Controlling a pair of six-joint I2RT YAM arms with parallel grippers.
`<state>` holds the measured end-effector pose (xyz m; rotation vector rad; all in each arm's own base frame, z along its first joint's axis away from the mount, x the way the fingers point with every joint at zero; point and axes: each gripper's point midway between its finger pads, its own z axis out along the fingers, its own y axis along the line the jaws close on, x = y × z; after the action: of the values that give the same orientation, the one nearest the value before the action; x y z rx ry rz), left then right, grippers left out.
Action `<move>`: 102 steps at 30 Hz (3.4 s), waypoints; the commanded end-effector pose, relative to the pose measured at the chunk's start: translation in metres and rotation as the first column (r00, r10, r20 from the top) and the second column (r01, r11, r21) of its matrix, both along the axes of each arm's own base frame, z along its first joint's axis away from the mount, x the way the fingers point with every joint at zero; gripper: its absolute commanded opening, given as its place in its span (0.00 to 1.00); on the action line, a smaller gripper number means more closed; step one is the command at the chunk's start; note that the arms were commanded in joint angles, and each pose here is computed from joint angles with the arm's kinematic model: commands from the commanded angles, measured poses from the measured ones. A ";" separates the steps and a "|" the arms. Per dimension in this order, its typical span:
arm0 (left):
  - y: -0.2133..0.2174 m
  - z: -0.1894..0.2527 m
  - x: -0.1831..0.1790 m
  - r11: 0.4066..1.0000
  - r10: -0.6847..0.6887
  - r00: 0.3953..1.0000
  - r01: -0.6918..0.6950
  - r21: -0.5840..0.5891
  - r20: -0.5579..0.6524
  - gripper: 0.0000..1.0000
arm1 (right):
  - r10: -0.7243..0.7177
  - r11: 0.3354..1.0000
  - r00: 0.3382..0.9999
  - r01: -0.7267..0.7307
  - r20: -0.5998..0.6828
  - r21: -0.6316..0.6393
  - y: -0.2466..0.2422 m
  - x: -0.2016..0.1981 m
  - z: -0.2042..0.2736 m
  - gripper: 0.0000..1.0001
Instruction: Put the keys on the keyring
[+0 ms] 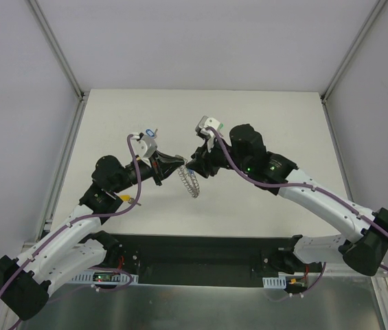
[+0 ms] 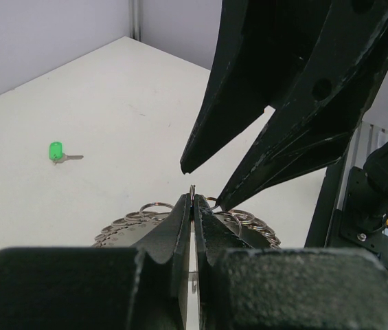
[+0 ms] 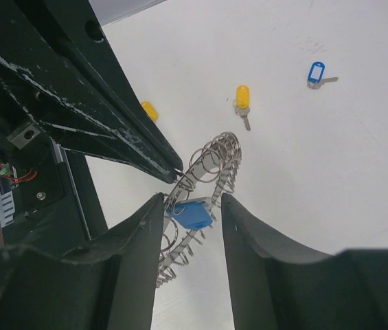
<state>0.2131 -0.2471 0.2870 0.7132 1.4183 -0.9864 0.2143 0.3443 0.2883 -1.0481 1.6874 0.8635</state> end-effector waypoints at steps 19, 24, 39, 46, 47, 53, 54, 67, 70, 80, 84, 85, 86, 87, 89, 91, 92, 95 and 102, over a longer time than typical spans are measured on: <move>0.002 0.047 0.000 0.996 0.012 0.993 -0.001 -0.089 0.119 0.00 | -0.027 1.000 1.000 0.027 -0.015 -0.007 0.004 0.006 -0.014 0.38; 0.001 0.047 -0.001 0.995 0.008 0.993 0.005 -0.103 0.120 0.00 | -0.012 1.000 1.000 0.012 -0.012 0.000 0.007 0.004 -0.013 0.35; 0.002 0.041 0.002 0.993 0.022 0.992 -0.007 -0.119 0.124 0.06 | 0.015 0.998 0.998 -0.011 0.063 -0.064 -0.001 0.001 -0.010 0.01; 0.010 0.032 0.004 0.998 0.042 0.992 -0.047 0.043 0.118 0.28 | 0.083 0.977 0.983 -0.049 0.164 -0.207 -0.017 0.000 -0.006 0.01; 0.011 0.024 0.004 0.996 0.038 0.995 -0.044 0.076 0.090 0.29 | 0.100 0.973 0.978 -0.058 0.183 -0.222 -0.018 0.000 -0.004 0.01; 0.000 0.025 0.002 0.990 -0.081 0.997 0.081 0.116 -0.006 0.34 | 0.174 0.948 0.965 -0.110 0.194 -0.299 -0.022 -0.009 -0.006 0.01; -0.003 0.024 0.003 0.989 -0.095 0.995 0.098 0.112 -0.035 0.34 | 0.175 0.946 0.965 -0.109 0.197 -0.304 -0.022 -0.008 -0.005 0.01; -0.020 0.036 -0.004 0.973 -0.205 0.937 0.226 0.044 -0.282 0.40 | 0.190 0.927 0.959 -0.104 0.211 -0.359 -0.023 -0.008 -0.012 0.01; -0.021 0.023 -0.001 0.977 -0.177 0.911 0.210 0.048 -0.373 0.38 | 0.190 0.924 0.959 -0.102 0.210 -0.368 -0.024 -0.008 -0.014 0.01; -0.025 0.009 0.001 0.972 -0.171 0.866 0.226 0.061 -0.470 0.34 | 0.205 0.911 0.958 -0.111 0.201 -0.397 -0.021 -0.008 -0.020 0.01; -0.027 0.002 -0.001 0.965 -0.173 0.860 0.246 0.093 -0.480 0.30 | 0.217 0.904 0.957 -0.122 0.194 -0.410 -0.020 -0.009 -0.023 0.01; -0.027 0.000 -0.002 0.963 -0.171 0.858 0.249 0.101 -0.485 0.29 | 0.222 0.903 0.955 -0.126 0.195 -0.412 -0.019 -0.010 -0.023 0.01; -0.027 -0.002 -0.002 0.961 -0.171 0.858 0.253 0.109 -0.484 0.29 | 0.226 0.901 0.955 -0.130 0.191 -0.414 -0.019 -0.010 -0.023 0.01; -0.027 -0.005 -0.001 0.958 -0.171 0.863 0.258 0.124 -0.475 0.29 | 0.229 0.901 0.955 -0.134 0.190 -0.413 -0.018 -0.011 -0.023 0.01; -0.027 -0.011 -0.004 0.950 -0.177 0.859 0.276 0.144 -0.480 0.29 | 0.237 0.898 0.953 -0.140 0.190 -0.417 -0.018 -0.012 -0.023 0.01; -0.028 -0.014 -0.005 0.939 -0.198 0.865 0.302 0.164 -0.461 0.31 | 0.246 0.896 0.951 -0.149 0.187 -0.419 -0.017 -0.014 -0.023 0.01; -0.028 -0.017 -0.005 0.933 -0.206 0.868 0.313 0.176 -0.451 0.32 | 0.252 0.894 0.950 -0.155 0.185 -0.420 -0.016 -0.014 -0.024 0.01; -0.030 -0.018 -0.006 0.922 -0.234 0.866 0.342 0.182 -0.442 0.35 | 0.260 0.889 0.949 -0.163 0.180 -0.428 -0.017 -0.016 -0.025 0.01; -0.026 -0.012 -0.007 0.885 -0.337 0.880 0.417 0.207 -0.333 0.37 | 0.283 0.877 0.944 -0.184 0.170 -0.444 -0.019 -0.020 -0.026 0.01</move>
<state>0.2096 -0.2752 0.2528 0.9765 1.9050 -1.2473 0.1956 0.3180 0.2362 -1.6160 1.6835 0.4809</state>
